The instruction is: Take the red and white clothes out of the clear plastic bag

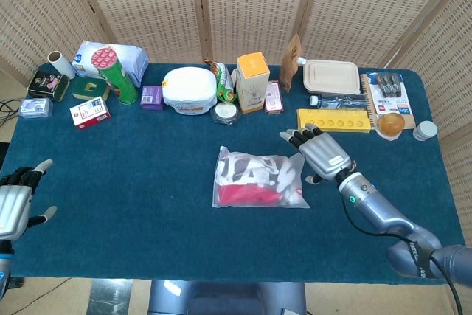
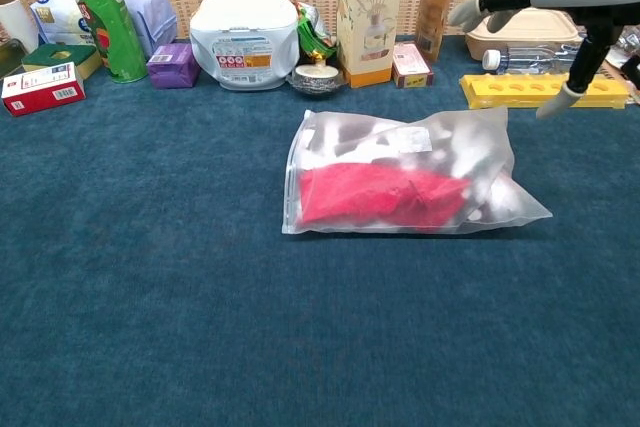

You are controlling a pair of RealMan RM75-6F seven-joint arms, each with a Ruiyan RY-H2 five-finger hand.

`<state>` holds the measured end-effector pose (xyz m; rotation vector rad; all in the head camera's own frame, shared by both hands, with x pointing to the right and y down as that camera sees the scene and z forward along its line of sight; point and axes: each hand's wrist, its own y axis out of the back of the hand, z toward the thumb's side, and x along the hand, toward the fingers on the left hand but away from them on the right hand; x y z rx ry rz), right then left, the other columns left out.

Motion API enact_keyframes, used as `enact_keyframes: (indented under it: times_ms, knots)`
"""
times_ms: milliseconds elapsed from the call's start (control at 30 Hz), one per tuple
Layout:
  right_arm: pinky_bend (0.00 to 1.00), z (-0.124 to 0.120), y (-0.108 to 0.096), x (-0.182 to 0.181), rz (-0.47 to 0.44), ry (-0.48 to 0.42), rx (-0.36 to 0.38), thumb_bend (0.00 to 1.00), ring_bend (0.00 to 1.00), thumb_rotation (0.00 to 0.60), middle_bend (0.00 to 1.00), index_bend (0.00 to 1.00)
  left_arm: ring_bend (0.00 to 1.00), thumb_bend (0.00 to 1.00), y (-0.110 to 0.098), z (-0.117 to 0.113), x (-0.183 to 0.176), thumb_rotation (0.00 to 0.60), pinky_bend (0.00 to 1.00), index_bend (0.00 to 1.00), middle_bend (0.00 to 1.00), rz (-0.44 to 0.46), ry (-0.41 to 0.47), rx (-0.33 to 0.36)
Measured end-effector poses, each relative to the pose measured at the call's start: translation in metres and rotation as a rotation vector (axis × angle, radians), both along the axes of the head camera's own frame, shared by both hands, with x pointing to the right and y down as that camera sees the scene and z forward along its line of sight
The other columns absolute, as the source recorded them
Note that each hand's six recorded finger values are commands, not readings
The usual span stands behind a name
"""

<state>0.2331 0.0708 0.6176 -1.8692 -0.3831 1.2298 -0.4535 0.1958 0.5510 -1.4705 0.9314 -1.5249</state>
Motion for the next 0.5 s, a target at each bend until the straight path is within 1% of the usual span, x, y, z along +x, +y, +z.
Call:
enact_keyframes:
  times_ms: [167,267,500]
  knots:
    - [0.08,0.003,0.017,-0.004,0.020,0.018,-0.087,0.12,0.10,0.600,0.03,0.00,0.24,0.16,-0.005,0.000,0.001,0.583,0.32,0.16,0.33,0.005,0.002,0.006]
    - [0.09,0.006,0.024,-0.009,0.034,0.027,-0.123,0.12,0.10,0.600,0.02,0.00,0.24,0.16,-0.007,-0.001,0.000,0.581,0.32,0.16,0.33,0.005,0.002,0.007]
    - [0.12,0.018,0.041,-0.028,0.041,0.042,-0.178,0.11,0.10,0.600,0.02,0.00,0.24,0.16,-0.007,0.001,-0.004,0.578,0.32,0.16,0.33,-0.002,0.004,0.001]
